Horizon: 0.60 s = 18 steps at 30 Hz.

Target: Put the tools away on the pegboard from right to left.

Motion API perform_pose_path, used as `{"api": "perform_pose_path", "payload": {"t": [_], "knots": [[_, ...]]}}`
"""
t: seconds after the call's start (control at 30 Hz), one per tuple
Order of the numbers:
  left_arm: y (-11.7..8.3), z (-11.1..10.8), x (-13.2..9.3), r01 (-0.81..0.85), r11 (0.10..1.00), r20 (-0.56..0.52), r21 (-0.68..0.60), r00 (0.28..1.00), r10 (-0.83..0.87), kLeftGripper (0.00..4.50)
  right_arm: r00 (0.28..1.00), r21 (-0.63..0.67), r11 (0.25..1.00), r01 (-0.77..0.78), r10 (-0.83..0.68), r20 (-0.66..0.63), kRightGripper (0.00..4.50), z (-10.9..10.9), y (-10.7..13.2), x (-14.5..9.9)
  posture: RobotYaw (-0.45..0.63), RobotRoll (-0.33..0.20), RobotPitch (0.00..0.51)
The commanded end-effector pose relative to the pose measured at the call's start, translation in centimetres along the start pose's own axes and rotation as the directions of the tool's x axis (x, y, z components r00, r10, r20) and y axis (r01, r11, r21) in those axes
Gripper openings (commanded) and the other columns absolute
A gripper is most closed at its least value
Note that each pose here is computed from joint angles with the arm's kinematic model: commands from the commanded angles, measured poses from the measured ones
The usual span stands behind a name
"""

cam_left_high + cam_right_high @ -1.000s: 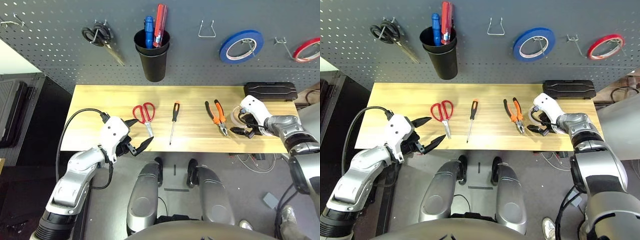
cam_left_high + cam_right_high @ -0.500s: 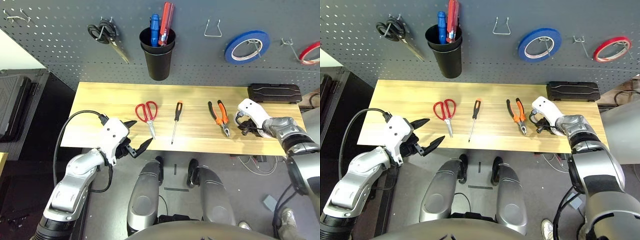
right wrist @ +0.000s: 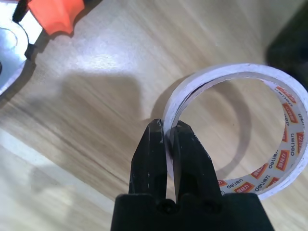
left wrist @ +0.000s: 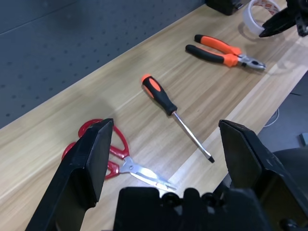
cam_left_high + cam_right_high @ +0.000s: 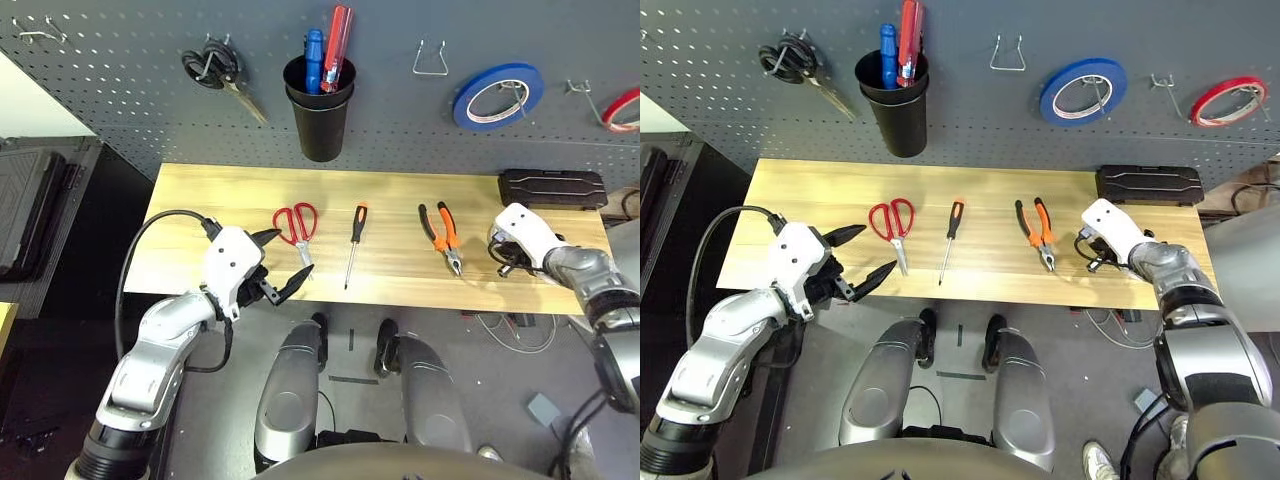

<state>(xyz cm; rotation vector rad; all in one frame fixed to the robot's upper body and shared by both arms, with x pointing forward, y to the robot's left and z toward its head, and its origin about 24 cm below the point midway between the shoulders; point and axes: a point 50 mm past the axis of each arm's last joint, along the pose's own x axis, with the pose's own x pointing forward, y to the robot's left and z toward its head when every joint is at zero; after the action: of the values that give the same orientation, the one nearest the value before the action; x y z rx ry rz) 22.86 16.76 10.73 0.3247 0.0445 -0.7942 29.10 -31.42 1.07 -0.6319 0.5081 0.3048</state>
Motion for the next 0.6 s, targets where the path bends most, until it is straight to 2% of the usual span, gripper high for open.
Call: {"api": "perform_pose_path", "payload": {"t": [0.03,0.3,0.43,0.5,0.6], "knots": [[-0.7,0.6,-0.1,0.069,0.997,0.076,-0.035,0.995,-0.067,4.5,0.989,0.03,0.992,0.12,-0.122,0.081,0.04,-1.1,0.6,-1.3,0.21,0.0,0.232],[-1.7,3.1,-1.4,0.226,0.973,0.259,-0.056,0.944,-0.204,4.5,0.924,0.09,0.949,0.304,-0.316,0.214,0.04,-3.0,2.4,-4.7,0.19,0.0,0.188],[-2.0,3.3,-1.9,0.267,0.963,0.287,-0.035,0.926,-0.246,4.5,0.884,0.169,0.917,0.361,-0.394,0.253,0.04,-3.7,3.2,-6.1,0.19,0.0,0.171],[-1.8,3.6,-1.9,0.242,0.97,0.333,-0.002,0.915,-0.228,4.5,0.865,0.175,0.908,0.38,-0.416,0.279,0.04,-3.9,3.4,-6.7,0.19,0.0,0.165],[-2.0,3.8,-1.9,0.269,0.963,0.339,0.024,0.904,-0.261,4.5,0.838,0.17,0.891,0.42,-0.453,0.304,0.04,-3.8,3.1,-7.2,0.19,0.0,0.161]]}}
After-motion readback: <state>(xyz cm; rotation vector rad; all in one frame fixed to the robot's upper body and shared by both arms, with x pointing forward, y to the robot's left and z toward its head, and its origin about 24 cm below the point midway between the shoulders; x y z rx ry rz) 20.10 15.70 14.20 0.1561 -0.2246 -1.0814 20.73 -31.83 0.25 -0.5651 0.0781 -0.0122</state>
